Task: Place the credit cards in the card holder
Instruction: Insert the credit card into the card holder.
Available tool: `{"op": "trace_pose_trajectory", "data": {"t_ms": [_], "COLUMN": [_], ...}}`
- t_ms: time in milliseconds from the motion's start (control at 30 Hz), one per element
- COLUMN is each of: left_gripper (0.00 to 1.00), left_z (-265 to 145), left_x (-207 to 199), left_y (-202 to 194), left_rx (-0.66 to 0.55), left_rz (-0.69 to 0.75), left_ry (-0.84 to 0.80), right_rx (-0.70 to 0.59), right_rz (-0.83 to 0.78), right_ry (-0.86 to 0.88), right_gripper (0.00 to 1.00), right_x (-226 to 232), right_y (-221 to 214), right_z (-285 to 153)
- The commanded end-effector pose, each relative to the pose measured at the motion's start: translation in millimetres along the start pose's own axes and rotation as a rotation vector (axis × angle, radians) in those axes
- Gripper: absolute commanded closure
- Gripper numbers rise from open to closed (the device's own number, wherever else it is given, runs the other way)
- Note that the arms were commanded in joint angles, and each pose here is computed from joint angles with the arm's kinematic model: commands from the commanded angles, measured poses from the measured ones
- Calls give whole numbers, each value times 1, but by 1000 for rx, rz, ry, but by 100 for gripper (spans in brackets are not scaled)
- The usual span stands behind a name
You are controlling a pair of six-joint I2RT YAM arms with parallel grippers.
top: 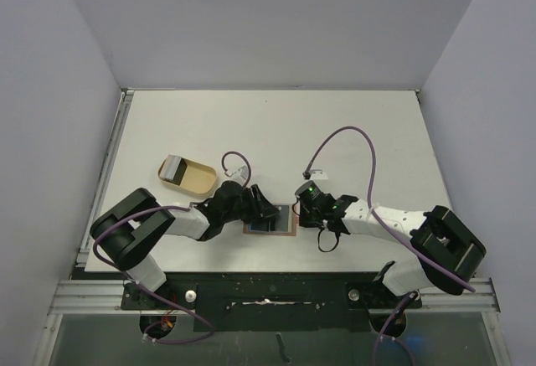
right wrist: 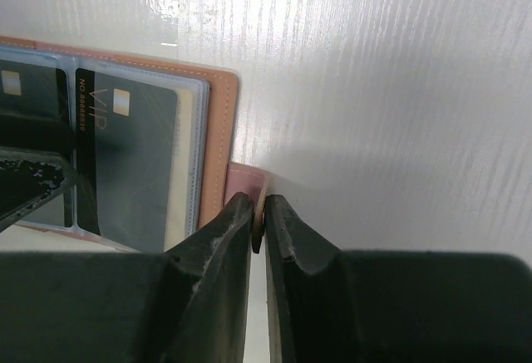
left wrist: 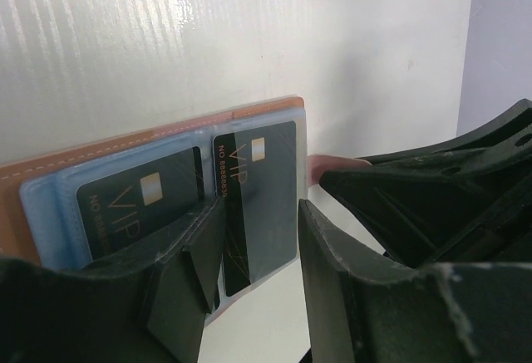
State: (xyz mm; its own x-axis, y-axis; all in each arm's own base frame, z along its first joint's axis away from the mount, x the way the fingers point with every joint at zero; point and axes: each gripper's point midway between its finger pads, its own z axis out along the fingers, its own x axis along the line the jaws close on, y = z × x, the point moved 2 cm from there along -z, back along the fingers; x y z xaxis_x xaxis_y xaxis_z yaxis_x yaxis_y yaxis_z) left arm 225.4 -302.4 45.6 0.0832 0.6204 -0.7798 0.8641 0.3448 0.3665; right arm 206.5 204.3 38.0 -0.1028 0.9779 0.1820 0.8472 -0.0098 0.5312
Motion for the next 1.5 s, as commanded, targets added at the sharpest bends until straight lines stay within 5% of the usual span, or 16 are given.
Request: {"op": "trace_pose_trajectory", "data": {"t_ms": [0, 500, 1100, 1467], "left_gripper": [61, 63, 52, 46], "left_z": [4, 1, -51, -56], "left_x": [-15, -39, 10, 36], "left_y": [-3, -5, 28, 40], "left_rx": [11, 0, -115, -122], "left_rz": [-16, -24, 180, 137], "left_ry": [-56, -164, 240, 270], "right_rx": [-49, -60, -72, -68], "right_rz": [36, 58, 62, 54], "right_ry": [38, 62, 76, 81], "right_gripper": [89, 90, 92, 92], "right_x": [8, 9, 11, 14], "right_y": [9, 8, 9, 9], "right_z": [0, -2, -2, 0]}}
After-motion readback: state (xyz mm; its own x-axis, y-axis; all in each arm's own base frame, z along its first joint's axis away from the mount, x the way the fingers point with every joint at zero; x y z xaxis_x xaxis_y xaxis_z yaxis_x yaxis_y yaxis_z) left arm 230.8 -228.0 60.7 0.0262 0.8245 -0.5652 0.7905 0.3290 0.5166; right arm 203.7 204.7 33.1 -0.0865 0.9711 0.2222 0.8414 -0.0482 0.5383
